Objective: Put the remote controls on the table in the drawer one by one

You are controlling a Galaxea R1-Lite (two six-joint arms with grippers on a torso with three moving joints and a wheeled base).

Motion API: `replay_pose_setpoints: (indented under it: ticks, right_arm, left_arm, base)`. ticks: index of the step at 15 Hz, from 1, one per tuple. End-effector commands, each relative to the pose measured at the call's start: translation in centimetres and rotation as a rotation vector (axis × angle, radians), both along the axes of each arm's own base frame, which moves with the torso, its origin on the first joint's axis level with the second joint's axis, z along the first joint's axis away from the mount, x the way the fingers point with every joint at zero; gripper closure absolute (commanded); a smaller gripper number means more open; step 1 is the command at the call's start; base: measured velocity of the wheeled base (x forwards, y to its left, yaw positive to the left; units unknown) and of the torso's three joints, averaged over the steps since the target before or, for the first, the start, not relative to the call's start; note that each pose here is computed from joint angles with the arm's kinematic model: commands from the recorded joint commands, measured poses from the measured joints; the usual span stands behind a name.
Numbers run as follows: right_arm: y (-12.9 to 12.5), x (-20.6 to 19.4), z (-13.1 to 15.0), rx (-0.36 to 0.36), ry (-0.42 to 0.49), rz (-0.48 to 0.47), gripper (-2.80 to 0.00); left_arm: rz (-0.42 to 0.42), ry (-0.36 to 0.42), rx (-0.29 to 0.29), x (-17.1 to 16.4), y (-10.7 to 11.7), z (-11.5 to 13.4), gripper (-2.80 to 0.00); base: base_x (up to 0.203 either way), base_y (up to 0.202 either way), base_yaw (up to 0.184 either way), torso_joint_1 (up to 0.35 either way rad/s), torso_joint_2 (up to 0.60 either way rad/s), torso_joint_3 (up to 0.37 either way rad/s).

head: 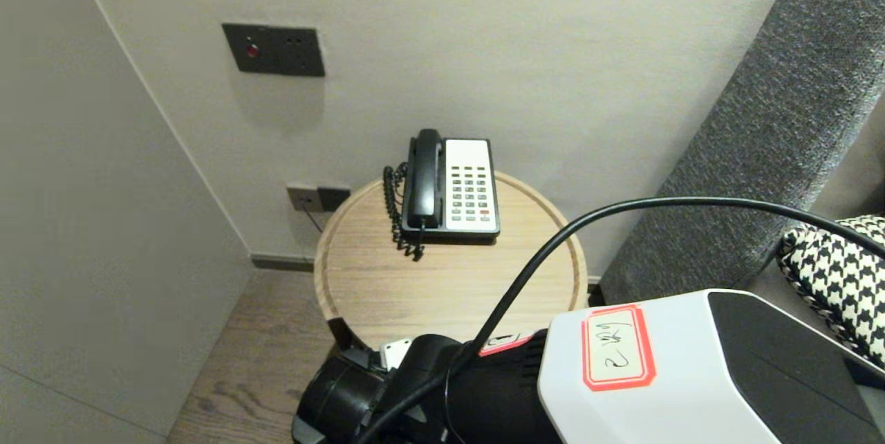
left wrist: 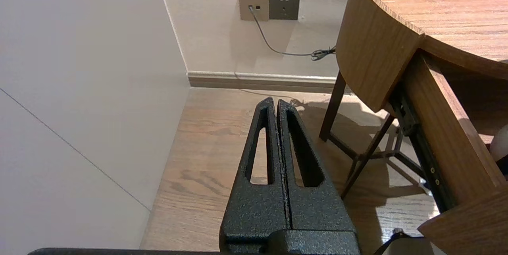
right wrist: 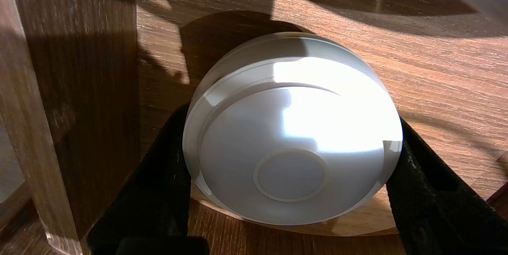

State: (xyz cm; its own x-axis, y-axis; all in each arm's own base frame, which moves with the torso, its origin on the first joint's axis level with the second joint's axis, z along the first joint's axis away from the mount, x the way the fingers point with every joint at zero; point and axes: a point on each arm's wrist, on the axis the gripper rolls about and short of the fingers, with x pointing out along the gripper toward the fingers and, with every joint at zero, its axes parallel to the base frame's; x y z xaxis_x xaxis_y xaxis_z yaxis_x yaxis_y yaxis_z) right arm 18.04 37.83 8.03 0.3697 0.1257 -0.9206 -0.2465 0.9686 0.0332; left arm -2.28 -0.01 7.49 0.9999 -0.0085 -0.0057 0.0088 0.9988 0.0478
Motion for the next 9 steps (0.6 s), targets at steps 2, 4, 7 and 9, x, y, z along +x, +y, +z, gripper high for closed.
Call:
replay_pose_setpoints:
  ticks: [2, 4, 7, 9]
  right_arm:
    - [-0.1, 0.0, 0.3, 0.004, -0.005, -0.005, 0.0]
    - [-0.2, 0.1, 0.6, 0.007, -0.006, -0.009, -2.8]
    - [-0.4, 0.3, 0.9, 0.016, -0.011, -0.013, -2.8]
    - [-0.4, 0.3, 1.3, 0.023, -0.014, -0.015, -2.8]
  left_arm:
    - [-0.001, 0.0, 0.0, 0.0, 0.0, 0.0, 0.0]
    - [-0.001, 0.0, 0.0, 0.0, 0.0, 0.0, 0.0]
    - [-0.001, 0.0, 0.0, 0.0, 0.0, 0.0, 0.0]
    - [-0.001, 0.0, 0.001, 0.0, 0.0, 0.0, 0.0]
  base:
    - [0.0, 0.0, 0.0, 0.0, 0.0, 0.0]
    - [0.0, 0.0, 0.0, 0.0, 0.0, 0.0]
    - [0.0, 0.0, 0.0, 0.0, 0.0, 0.0]
    - [0.0, 0.0, 0.0, 0.0, 0.0, 0.0]
